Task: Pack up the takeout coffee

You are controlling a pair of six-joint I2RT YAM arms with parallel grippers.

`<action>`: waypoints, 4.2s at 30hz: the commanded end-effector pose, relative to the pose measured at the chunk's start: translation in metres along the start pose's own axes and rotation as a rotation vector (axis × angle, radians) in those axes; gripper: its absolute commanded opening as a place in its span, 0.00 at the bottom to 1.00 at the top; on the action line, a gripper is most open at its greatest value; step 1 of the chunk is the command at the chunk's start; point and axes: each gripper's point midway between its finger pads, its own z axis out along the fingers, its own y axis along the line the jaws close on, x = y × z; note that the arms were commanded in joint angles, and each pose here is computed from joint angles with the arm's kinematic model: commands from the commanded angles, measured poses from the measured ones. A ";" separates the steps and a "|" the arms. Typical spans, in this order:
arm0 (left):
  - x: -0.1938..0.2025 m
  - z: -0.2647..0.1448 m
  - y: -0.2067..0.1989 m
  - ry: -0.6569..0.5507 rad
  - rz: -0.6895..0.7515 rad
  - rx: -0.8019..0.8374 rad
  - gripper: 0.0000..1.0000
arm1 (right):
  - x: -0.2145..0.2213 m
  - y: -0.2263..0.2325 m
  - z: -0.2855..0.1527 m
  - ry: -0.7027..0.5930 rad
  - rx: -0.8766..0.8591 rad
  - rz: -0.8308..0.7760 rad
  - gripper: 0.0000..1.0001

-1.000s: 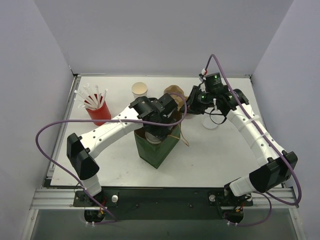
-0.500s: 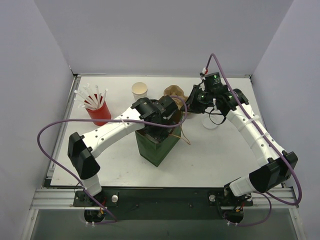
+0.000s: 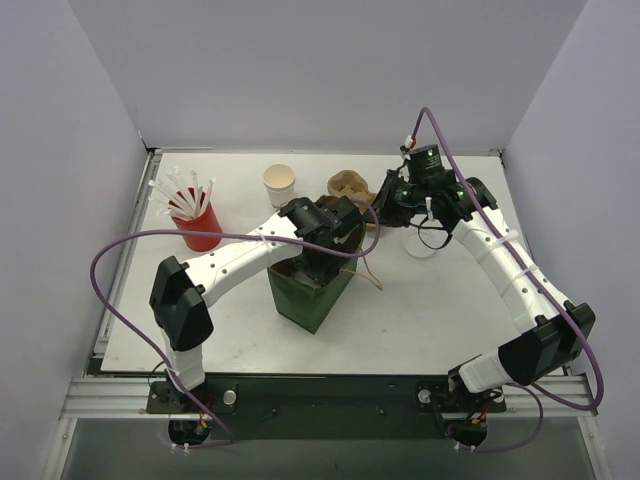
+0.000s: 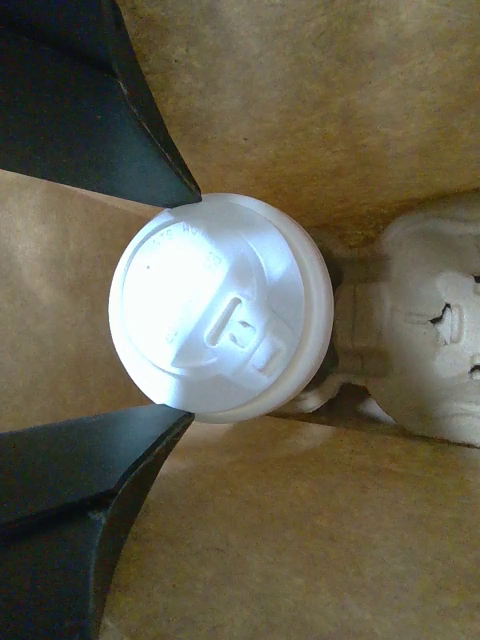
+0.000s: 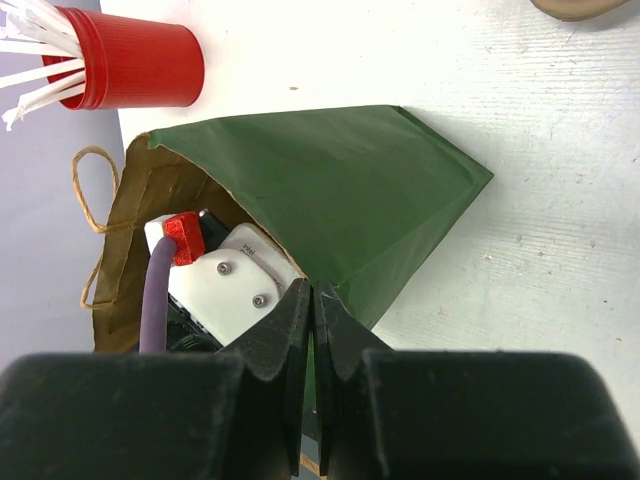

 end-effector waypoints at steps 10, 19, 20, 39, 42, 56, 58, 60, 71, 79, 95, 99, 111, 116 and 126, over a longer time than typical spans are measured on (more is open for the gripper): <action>0.015 0.009 0.003 0.074 0.018 -0.008 0.32 | -0.006 0.006 -0.005 -0.032 -0.015 -0.004 0.00; 0.020 0.005 0.005 0.085 0.021 -0.006 0.32 | -0.008 0.005 -0.007 -0.048 -0.006 0.004 0.00; 0.020 0.006 0.005 0.087 0.022 -0.008 0.32 | -0.008 0.005 -0.007 -0.048 -0.006 0.006 0.00; 0.026 0.029 0.001 0.090 -0.005 0.003 0.32 | -0.008 0.005 -0.008 -0.049 -0.008 0.006 0.00; 0.029 0.033 0.002 0.095 -0.012 -0.001 0.32 | -0.007 0.005 -0.007 -0.047 -0.008 0.007 0.00; 0.037 0.045 0.004 0.088 -0.031 -0.013 0.32 | -0.006 0.004 -0.007 -0.044 -0.006 0.003 0.00; 0.038 0.045 0.005 0.093 -0.029 -0.018 0.32 | -0.007 0.005 -0.009 -0.049 -0.007 0.001 0.00; 0.038 0.045 0.005 0.095 -0.030 -0.019 0.32 | -0.007 0.005 -0.009 -0.050 -0.006 0.001 0.00; 0.046 0.043 0.004 0.121 -0.015 -0.005 0.32 | -0.010 0.005 -0.009 -0.059 -0.003 -0.005 0.00; 0.051 0.048 0.005 0.125 -0.016 -0.013 0.32 | -0.011 0.007 -0.012 -0.066 -0.005 -0.007 0.00; 0.053 0.049 0.011 0.050 -0.044 -0.048 0.31 | -0.010 0.003 -0.011 -0.074 0.012 -0.009 0.00; 0.052 0.044 0.013 0.011 -0.052 -0.047 0.31 | -0.012 0.003 -0.010 -0.077 0.015 -0.008 0.00; 0.058 0.042 0.017 -0.026 -0.056 -0.057 0.30 | -0.018 0.000 -0.009 -0.080 0.025 0.006 0.00; 0.059 0.045 0.016 -0.011 -0.046 -0.057 0.31 | -0.015 0.010 -0.011 -0.071 -0.009 -0.017 0.00; 0.050 0.039 0.013 -0.025 -0.043 -0.044 0.34 | -0.008 0.033 -0.014 -0.062 -0.141 -0.056 0.21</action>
